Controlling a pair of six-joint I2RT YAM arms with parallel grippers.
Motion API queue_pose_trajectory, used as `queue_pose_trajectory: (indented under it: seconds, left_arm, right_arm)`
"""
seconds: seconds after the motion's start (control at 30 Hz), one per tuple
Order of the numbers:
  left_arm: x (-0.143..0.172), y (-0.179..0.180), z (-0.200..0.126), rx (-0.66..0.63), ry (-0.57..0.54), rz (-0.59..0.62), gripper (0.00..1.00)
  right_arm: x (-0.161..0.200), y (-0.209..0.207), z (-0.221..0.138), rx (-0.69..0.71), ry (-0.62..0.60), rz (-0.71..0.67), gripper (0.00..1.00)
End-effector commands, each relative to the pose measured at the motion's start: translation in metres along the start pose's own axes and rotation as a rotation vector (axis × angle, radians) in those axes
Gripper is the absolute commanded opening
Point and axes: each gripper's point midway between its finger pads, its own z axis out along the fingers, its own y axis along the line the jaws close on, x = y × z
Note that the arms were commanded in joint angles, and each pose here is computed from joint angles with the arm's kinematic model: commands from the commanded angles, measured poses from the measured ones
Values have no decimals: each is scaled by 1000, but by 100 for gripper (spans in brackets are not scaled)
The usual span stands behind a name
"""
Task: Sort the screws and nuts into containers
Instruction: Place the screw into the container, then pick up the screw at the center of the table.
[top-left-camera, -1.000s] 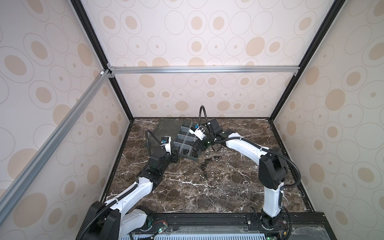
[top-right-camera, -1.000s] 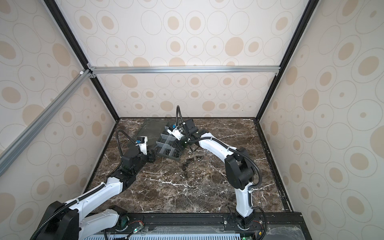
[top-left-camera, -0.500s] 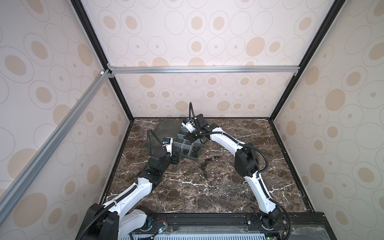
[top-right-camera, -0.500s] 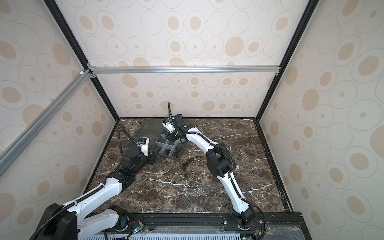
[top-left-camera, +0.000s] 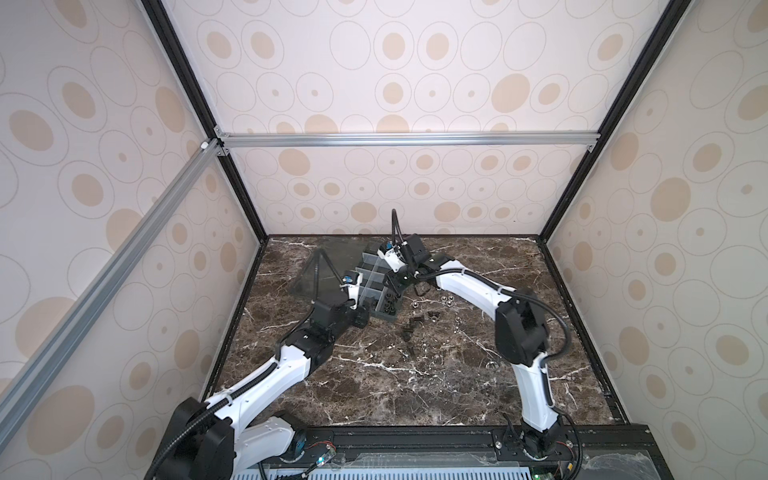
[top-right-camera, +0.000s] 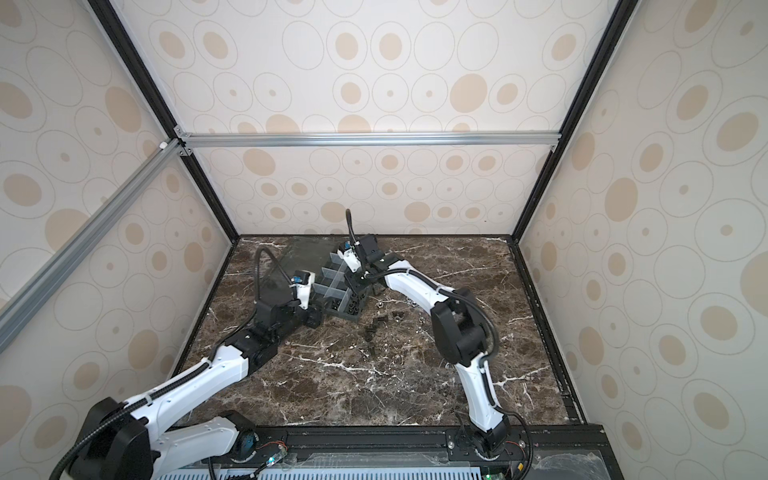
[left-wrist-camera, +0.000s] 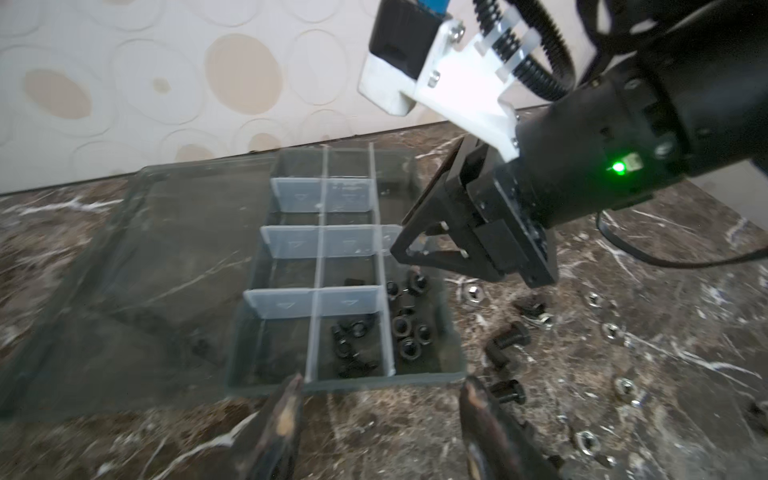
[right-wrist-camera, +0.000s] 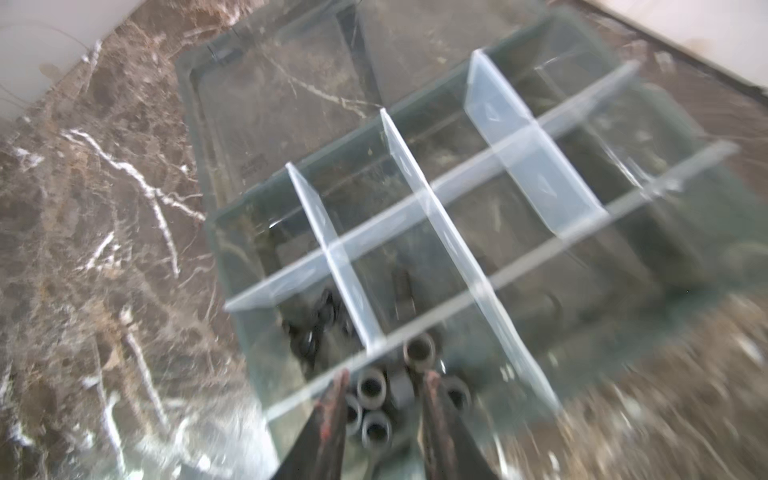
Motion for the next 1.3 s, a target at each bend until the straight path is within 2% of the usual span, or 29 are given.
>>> queue_pose_trajectory:
  seconds: [0.0,0.1,0.23,0.33,0.43,0.6,0.73,1.13,1.27]
  left_arm:
    - [8,-32,10,66,82,58,52]
    - [27,-60,22,135,140,5,46]
    - [62,-94,32,181,287,-73,43]
    - [90,-119,34,208,403,-120,45]
    - [115,-136,38,207,511,-113,48]
    - [137,-144,44,162,591,-72,49]
    - [149,-134,49,86,628,-56,48]
    - [164,-117,65,-19,610,-13,44]
    - [169,-118,70,-11,610,-6,37]
  right_arm:
    - [-10,-33,-62,159,-179,133,35]
    - [32,-51,-95,235,-222,212,37]
    - [94,-62,-114,342,-163,242,37]
    - [129,-57,-111,322,-180,233,38]
    - [153,-53,-106,308,-166,232,40]
    - [164,-50,-111,302,-221,211,41]
    - [165,-49,-115,303,-230,188,41]
    - [180,-52,-98,304,-216,205,42]
    - [178,-52,-97,304,-228,209,42]
